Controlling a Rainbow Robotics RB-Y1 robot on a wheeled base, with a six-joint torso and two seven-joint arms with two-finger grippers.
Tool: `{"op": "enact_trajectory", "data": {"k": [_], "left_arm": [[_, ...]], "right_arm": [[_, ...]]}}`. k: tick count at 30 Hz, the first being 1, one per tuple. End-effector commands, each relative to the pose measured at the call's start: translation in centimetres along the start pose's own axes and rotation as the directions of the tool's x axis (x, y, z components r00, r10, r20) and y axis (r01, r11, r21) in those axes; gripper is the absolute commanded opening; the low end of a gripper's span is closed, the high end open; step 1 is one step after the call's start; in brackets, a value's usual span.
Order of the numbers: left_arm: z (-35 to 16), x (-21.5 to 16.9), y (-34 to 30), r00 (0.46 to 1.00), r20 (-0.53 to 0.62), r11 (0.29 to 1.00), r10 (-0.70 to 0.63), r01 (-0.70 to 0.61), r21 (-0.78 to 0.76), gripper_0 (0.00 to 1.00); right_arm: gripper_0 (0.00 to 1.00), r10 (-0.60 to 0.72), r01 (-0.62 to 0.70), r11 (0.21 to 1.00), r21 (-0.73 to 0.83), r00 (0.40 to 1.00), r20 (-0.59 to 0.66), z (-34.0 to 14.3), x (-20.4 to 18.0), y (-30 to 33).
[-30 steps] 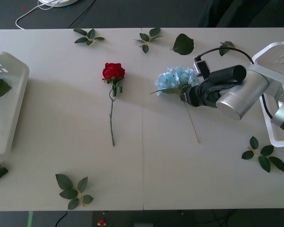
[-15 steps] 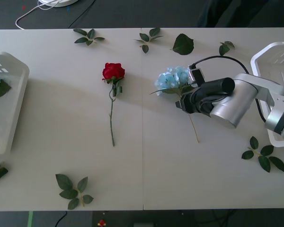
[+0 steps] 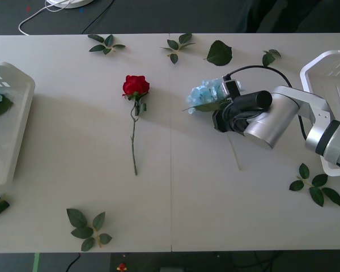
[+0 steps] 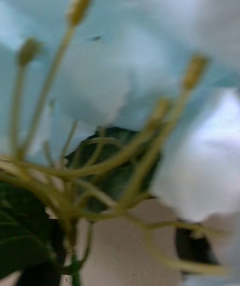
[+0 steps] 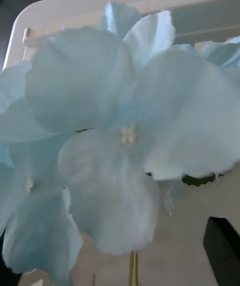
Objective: Place the red flowers into the right box and the blue flowers into the left box. If a person shows an open palm, hand one flower to the person first, then continue sorting.
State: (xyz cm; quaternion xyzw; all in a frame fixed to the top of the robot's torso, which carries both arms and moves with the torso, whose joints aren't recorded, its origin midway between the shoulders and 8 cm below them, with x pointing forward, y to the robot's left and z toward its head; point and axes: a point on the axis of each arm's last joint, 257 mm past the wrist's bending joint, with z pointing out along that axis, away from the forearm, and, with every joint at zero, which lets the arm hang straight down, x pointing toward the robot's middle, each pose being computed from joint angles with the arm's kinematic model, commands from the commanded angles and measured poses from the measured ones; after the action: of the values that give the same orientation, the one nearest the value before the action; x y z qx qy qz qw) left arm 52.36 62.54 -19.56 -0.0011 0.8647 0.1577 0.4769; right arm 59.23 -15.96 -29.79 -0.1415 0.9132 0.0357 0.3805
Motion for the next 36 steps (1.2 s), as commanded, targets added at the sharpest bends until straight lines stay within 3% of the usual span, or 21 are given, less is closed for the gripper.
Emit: {"op": "enact_trajectory", "data": {"k": [1, 10, 18, 24, 29, 36], "left_arm": [[-2.0, -1.5, 3.5, 0.999, 0.004, 0.998, 0.047, -0.047, -0.031, 1.00], [-7.3, -4.1, 3.7, 0.990, -0.077, 0.992, 0.122, -0.119, 0.046, 1.00], [-11.0, -8.3, 1.2, 1.000, -0.008, 0.978, 0.028, -0.026, 0.208, 1.00], [-13.6, -13.2, -2.5, 0.997, 0.053, 0.929, -0.048, 0.025, 0.370, 1.00], [-15.3, -17.3, -6.3, 0.989, 0.039, 0.871, -0.139, 0.104, 0.480, 1.00], [-15.4, -20.5, -9.4, 0.987, 0.017, 0.888, -0.159, 0.135, 0.440, 1.00]], "right_arm": [[0.00, -0.001, 0.002, 1.000, -0.027, 0.998, 0.056, -0.5, -3.3, 1.9], [0.00, -0.003, 0.006, 0.999, -0.042, 0.998, 0.066, -0.4, -3.4, 2.5], [0.00, 0.000, 0.004, 0.998, -0.055, 0.997, 0.073, -0.4, -3.4, 2.8], [0.00, 0.015, -0.006, 0.997, -0.082, 0.994, 0.108, -0.6, -4.3, 2.7], [0.00, 0.045, -0.031, 0.994, -0.100, 0.990, 0.136, -1.3, -5.8, 2.2], [0.00, 0.121, -0.098, 0.986, -0.131, 0.977, 0.177, -3.0, -8.2, 1.3]]}}
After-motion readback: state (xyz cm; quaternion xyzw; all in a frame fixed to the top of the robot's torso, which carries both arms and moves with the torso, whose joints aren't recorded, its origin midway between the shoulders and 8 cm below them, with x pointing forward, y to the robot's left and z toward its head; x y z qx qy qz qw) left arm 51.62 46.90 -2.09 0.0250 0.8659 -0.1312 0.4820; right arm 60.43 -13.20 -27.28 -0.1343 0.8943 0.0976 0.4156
